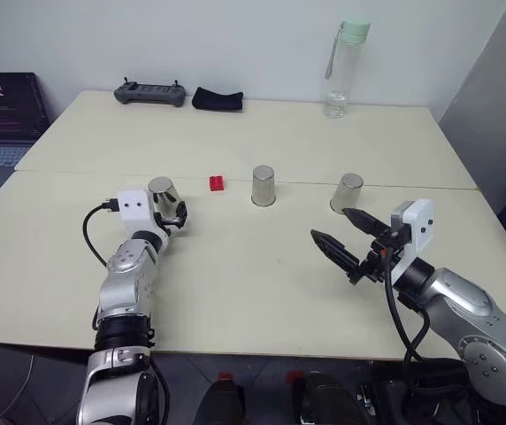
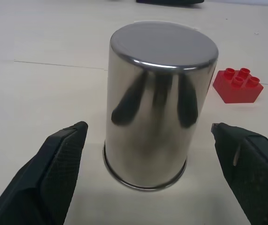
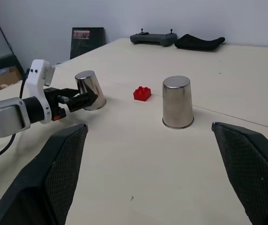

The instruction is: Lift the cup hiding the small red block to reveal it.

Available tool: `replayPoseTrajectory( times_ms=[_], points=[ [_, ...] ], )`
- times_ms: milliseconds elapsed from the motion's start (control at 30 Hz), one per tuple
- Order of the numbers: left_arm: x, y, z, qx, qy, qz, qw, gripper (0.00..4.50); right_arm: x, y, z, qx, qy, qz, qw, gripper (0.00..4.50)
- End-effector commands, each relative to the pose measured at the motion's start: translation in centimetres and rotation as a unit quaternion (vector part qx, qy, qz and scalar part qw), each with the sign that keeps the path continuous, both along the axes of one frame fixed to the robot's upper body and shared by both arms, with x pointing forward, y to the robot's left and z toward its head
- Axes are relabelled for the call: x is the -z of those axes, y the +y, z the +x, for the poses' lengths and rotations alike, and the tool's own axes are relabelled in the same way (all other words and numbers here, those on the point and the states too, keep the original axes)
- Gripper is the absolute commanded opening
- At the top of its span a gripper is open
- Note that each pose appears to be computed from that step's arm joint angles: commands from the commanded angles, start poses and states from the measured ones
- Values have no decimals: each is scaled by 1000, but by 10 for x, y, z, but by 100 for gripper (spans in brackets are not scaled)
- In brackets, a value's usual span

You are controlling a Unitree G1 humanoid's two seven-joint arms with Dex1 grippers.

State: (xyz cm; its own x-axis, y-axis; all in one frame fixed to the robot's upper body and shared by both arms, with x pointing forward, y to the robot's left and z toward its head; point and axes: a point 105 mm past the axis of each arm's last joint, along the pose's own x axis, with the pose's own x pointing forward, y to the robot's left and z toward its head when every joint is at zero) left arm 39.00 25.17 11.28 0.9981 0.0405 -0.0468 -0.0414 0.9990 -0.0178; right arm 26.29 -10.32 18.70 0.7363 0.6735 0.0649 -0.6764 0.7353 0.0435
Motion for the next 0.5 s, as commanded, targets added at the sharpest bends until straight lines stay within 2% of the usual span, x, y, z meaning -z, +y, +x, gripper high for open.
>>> replayPoseTrajectory(
  times_ms=[33, 300, 500],
  points=[
    [-22, 4, -13, 8, -21, 27, 999, 450, -8, 0, -3, -1, -19, 4, 1000, 450],
    [-32, -9, -75, 53, -3, 73, 996, 450, 10, -22, -2, 93, 3, -25, 995, 450],
    [-25, -38, -119, 60, 6, 54, 997, 450, 32, -45, -3, 204, 12, -68, 976, 450]
  ],
)
